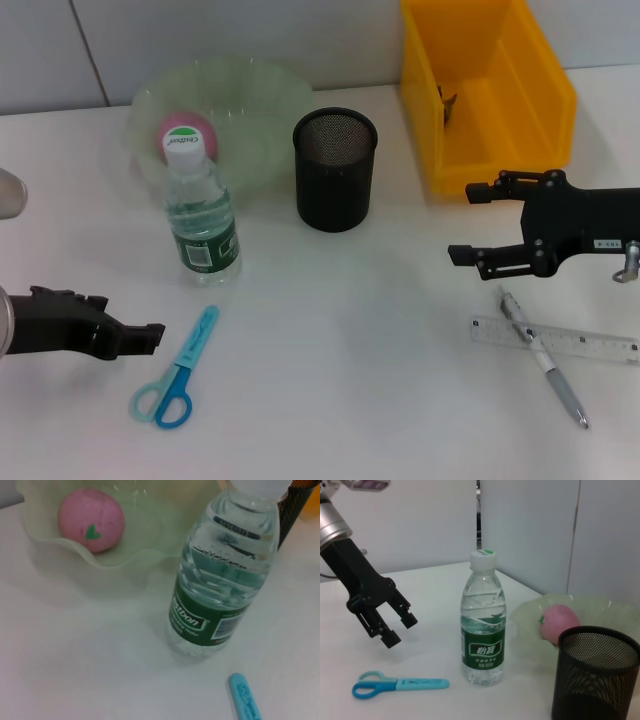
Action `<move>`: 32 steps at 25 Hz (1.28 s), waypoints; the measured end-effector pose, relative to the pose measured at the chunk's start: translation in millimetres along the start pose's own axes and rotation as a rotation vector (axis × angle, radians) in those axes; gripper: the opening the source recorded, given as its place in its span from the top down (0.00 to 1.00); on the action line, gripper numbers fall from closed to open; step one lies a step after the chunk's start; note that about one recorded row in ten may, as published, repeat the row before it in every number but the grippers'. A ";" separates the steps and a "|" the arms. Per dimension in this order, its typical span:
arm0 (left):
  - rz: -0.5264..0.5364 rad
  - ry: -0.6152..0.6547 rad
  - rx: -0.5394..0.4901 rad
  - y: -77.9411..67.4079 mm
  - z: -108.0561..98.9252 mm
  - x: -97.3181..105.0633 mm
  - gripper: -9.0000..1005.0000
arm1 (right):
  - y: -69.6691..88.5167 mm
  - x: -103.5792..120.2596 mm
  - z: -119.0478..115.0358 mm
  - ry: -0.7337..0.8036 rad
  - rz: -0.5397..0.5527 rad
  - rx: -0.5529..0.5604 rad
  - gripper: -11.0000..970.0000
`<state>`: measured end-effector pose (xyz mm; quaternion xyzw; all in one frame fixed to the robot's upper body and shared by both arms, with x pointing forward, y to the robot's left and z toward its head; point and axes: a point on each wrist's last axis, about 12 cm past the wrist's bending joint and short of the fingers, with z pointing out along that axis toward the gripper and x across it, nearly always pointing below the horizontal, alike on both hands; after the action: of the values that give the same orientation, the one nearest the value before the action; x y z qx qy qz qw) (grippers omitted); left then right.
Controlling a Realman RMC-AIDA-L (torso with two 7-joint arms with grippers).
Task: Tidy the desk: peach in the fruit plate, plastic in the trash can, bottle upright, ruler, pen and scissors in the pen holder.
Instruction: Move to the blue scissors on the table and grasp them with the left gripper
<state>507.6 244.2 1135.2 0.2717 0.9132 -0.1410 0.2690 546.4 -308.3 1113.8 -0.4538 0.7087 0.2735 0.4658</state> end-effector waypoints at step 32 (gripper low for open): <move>0.055 0.179 -0.060 -36.3 23.9 -33.1 0.23 | 6.2 12.7 -2.9 -0.007 0.092 0.005 0.13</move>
<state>520.2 191.2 1138.5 0.3000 0.9296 -0.0811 0.1982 537.7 -312.8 1103.1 -0.4186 0.7281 0.2944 0.4561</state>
